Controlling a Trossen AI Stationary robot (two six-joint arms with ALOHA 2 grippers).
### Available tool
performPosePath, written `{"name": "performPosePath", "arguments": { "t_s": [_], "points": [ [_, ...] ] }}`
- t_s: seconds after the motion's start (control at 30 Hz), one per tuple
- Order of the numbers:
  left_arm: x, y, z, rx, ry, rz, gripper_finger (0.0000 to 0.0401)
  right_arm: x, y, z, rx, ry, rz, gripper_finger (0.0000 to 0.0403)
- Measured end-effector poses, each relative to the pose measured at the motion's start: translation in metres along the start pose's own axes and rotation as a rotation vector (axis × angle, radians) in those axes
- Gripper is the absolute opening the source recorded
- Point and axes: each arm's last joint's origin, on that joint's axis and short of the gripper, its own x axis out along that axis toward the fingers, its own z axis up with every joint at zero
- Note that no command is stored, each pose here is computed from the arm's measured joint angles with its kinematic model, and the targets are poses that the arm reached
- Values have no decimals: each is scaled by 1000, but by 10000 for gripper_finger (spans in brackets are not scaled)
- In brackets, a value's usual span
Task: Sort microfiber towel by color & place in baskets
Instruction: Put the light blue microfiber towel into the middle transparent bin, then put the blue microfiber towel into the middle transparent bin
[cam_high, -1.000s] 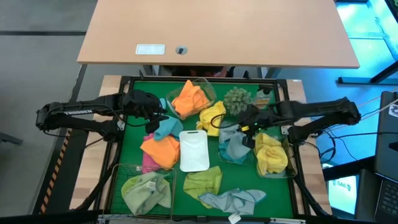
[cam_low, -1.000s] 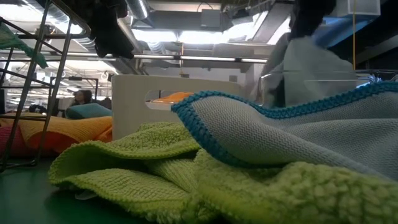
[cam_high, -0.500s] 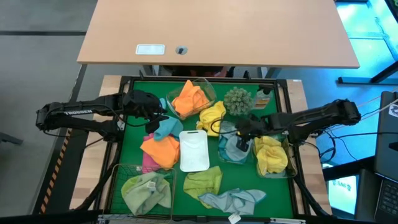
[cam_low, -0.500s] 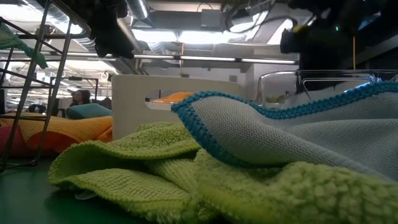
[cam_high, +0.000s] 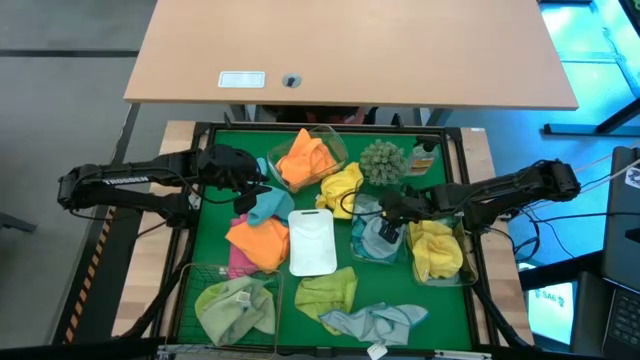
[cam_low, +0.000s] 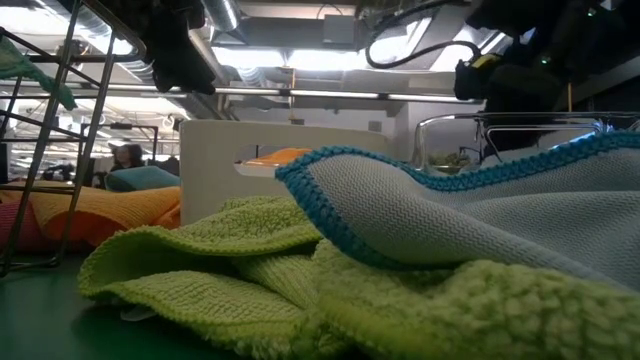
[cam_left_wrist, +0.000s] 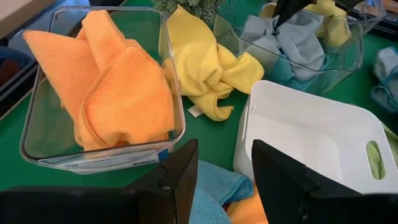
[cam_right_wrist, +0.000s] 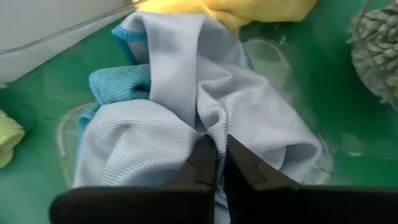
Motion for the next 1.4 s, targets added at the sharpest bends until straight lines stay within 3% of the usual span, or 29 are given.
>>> {"name": "performPosePath", "arguments": {
  "t_s": [0.17, 0.43, 0.6, 1.07, 1.4],
  "points": [
    [0, 0, 0, 0, 0, 0, 144, 0, 2, 1, 2, 7, 41, 28],
    [0, 0, -1, 0, 10, 1, 144, -9, 7, 12, 4, -16, 87, 133],
    [0, 1, -6, -6, 62, 9, 144, -23, 12, 23, -32, -11, 111, 170],
    [2, -2, -12, -44, 138, -15, 144, -54, 20, 43, -109, 32, 208, 177],
    [35, -19, -24, 25, 297, -26, 144, -69, 25, 56, -179, -38, 237, 177]
  ]
}}
